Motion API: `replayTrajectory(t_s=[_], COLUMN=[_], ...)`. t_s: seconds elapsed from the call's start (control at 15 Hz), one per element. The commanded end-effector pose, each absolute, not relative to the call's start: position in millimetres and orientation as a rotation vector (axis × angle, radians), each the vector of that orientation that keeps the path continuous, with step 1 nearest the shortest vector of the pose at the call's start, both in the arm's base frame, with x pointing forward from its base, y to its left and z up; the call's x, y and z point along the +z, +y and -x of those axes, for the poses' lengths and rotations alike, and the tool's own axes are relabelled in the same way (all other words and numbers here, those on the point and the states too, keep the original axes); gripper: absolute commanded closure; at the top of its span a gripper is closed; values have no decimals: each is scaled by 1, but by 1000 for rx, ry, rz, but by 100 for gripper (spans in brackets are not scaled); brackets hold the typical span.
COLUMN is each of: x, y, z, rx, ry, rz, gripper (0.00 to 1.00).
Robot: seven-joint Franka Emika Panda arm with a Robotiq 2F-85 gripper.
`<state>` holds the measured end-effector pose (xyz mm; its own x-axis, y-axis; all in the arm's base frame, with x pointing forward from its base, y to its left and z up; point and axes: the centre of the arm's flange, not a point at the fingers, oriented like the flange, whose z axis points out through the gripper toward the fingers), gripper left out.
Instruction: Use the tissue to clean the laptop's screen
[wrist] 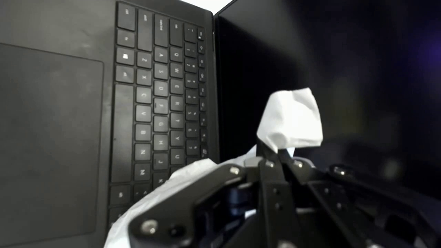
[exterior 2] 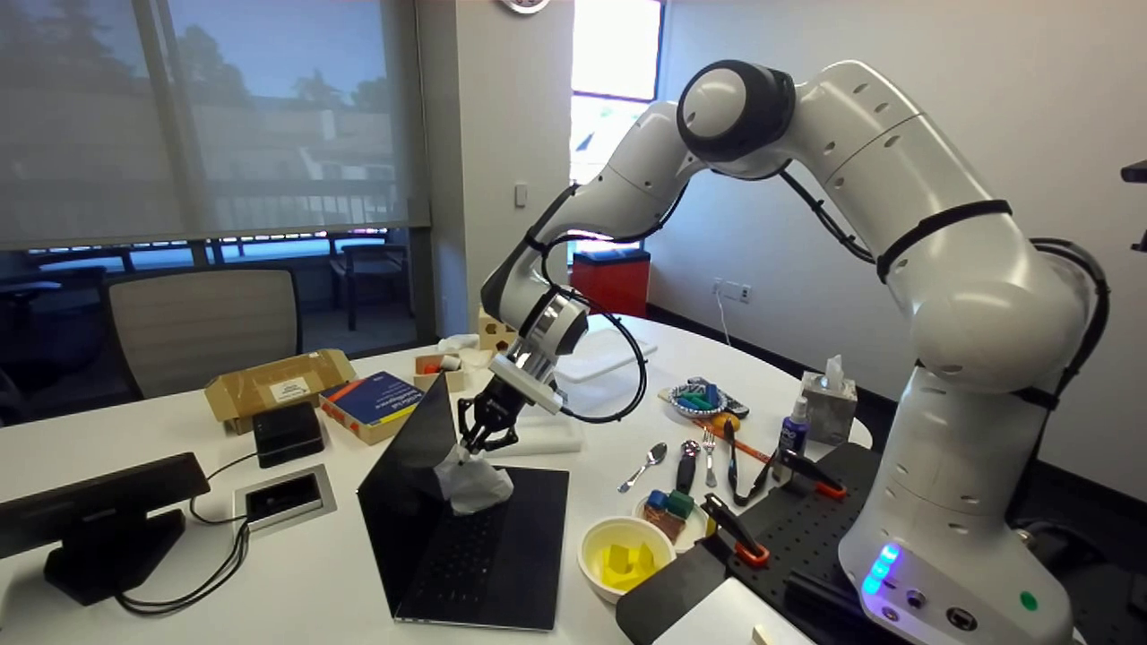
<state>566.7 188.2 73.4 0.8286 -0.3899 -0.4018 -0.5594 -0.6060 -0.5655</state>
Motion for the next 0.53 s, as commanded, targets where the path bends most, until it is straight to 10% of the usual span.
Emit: replayTrajectory(t_s=[0.0, 0.47], x=[72, 78], y=[215, 271], z=[-550, -515], rx=[233, 199], ry=[599, 361], rz=[2279, 2267], gripper=[100, 100])
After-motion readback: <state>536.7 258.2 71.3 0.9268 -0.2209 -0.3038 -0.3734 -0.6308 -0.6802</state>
